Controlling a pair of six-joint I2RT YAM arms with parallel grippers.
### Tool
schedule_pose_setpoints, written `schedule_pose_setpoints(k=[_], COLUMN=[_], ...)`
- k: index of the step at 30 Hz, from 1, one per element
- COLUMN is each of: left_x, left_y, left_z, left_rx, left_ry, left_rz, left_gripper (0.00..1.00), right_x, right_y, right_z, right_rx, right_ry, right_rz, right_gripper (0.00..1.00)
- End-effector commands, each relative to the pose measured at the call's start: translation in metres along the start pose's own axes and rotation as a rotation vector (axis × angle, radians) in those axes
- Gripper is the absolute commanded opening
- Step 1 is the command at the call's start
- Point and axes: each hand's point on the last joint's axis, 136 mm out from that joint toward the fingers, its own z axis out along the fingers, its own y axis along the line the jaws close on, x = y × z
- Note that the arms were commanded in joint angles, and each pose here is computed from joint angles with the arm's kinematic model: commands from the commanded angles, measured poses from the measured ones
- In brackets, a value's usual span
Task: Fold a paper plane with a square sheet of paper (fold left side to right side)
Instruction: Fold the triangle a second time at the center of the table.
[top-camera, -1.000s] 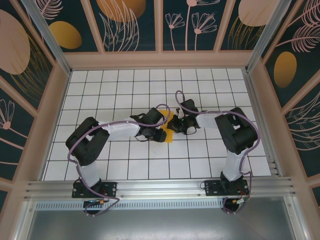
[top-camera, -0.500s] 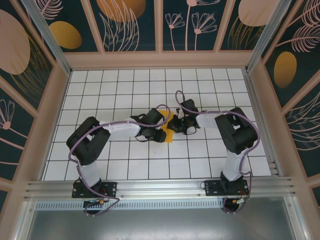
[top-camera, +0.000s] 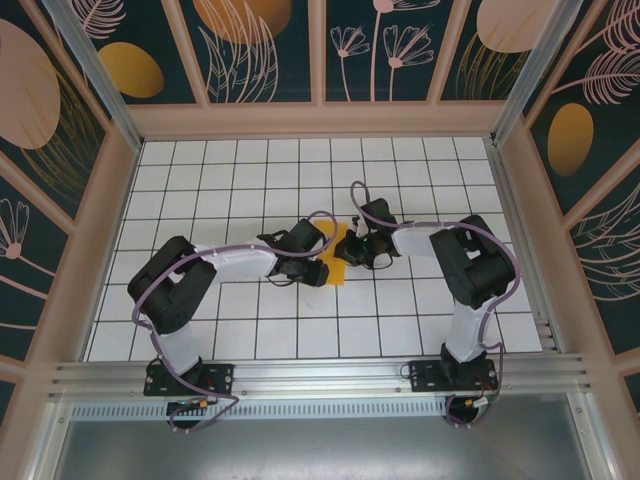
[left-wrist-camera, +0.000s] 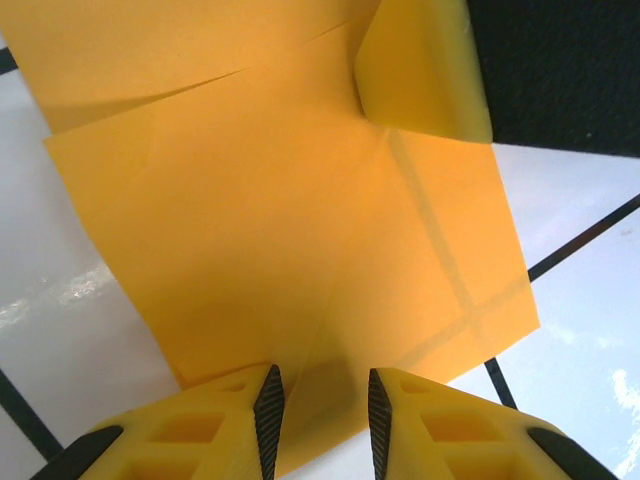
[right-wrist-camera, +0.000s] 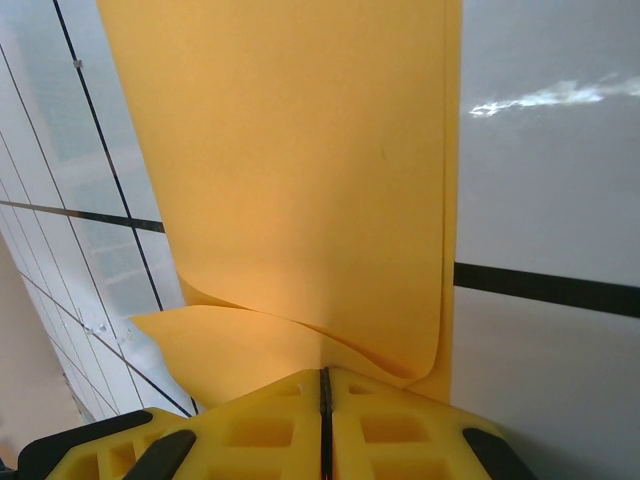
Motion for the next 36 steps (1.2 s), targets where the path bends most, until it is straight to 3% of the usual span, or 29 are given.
schedule_pose_setpoints(k=[1,21,30,36], left_x=[0.028,0.048,-0.002,-0.028], left_y=[0.018,0.018,-0.005,-0.024], left_z=[0.0,-0.006,-0.046,-0.055], left_rx=[-0.059,-0.019,0.018,0.115], left_ry=[0.079,0.096,-0.053,-0.108], left_rz=[-0.037,-0.06,-0.025,-0.02], left_gripper=[0.33,0.32,0.33,0.33], right_x=[0.019,0.018,0.018,0.019], right_y=[-0.057,-0.056,-0.056,-0.056], right_z=[0.009,0.01,0.01,0.01], right_rx=[0.213,0.214,0.209,0.207], right_ry=[0.026,0.028,0.029,0.029], right_rz=[0.056,0.052,0.052,0.052], right_gripper=[0.11,0.11,0.11,0.11])
